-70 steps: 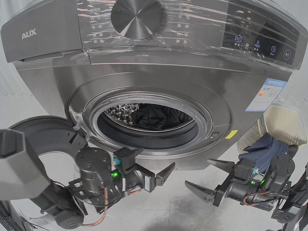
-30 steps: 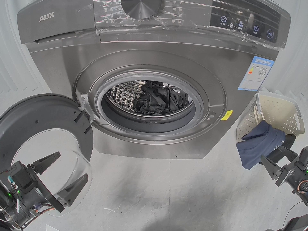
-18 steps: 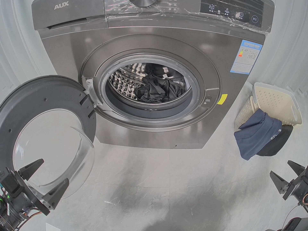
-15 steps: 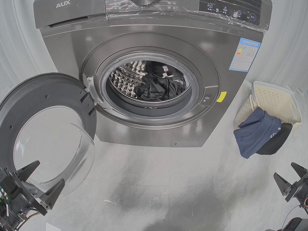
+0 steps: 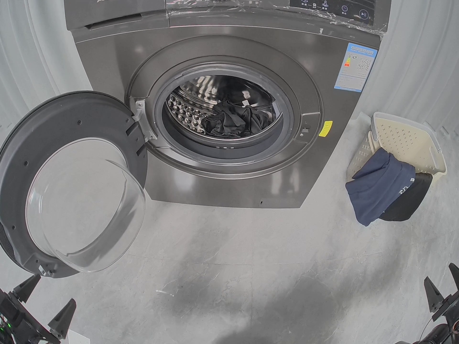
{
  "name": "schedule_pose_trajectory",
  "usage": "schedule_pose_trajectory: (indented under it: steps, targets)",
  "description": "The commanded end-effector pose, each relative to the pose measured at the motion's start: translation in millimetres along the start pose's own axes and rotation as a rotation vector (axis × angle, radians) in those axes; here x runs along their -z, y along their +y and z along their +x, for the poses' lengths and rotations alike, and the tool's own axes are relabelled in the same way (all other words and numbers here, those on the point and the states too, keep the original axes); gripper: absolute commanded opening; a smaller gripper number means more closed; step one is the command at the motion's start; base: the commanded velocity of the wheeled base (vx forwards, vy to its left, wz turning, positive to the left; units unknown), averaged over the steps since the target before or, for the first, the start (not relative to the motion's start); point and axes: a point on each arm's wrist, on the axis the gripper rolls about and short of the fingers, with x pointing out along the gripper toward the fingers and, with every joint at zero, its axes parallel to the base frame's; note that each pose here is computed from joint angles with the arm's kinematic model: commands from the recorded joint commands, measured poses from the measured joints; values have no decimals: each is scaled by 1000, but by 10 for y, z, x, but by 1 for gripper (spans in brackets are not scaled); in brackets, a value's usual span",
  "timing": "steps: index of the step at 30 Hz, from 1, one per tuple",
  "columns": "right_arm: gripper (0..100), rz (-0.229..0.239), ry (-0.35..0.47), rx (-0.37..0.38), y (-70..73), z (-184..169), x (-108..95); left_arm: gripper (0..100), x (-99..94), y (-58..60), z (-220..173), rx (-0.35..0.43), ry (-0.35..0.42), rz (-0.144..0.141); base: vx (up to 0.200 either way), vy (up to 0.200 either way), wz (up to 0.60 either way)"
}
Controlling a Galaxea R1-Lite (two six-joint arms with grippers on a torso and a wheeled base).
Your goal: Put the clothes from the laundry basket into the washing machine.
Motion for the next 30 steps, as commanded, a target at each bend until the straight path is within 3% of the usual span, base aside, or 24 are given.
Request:
schedule_pose_trajectory:
  steps: [1,7,10,12,13,15,17,21,22,25,27,29,30]
  targets:
    - [100,6,-64,87,-30,-105,124,100,270,-43,-251,-93,-86,14,0,0,0]
    - [100,3,-65,136,-41,-105,124,100,292,-51,-272,-170,-119,15,0,0,0]
    - [100,-6,-65,155,-45,-106,123,100,329,-35,-270,-238,-83,55,0,0,0]
    - [100,-9,-65,169,-48,-107,123,100,340,-32,-273,-244,-73,58,0,0,0]
    - [100,-42,-75,295,-50,-126,130,100,353,-31,-283,-248,-79,45,0,0,0]
    - [100,-85,-105,332,-31,-170,150,100,349,-31,-286,-240,-86,51,0,0,0]
    - [100,-107,-138,276,-22,-191,159,100,351,-31,-287,-234,-86,54,0,0,0]
    - [100,-104,-139,58,20,-183,167,100,351,-33,-286,-225,-87,42,0,0,0]
    - [100,-94,-136,41,23,-182,171,100,351,-33,-286,-225,-87,42,0,0,0]
    - [100,-25,-133,87,12,-182,176,100,350,-33,-287,-225,-89,44,0,0,0]
    - [100,-21,-123,62,19,-180,186,100,350,-34,-286,-223,-88,45,0,0,0]
    - [100,-47,-71,-24,35,-178,232,100,350,-34,-286,-223,-88,47,0,0,0]
    - [100,-55,-74,-30,36,-181,228,100,351,-34,-286,-223,-87,45,0,0,0]
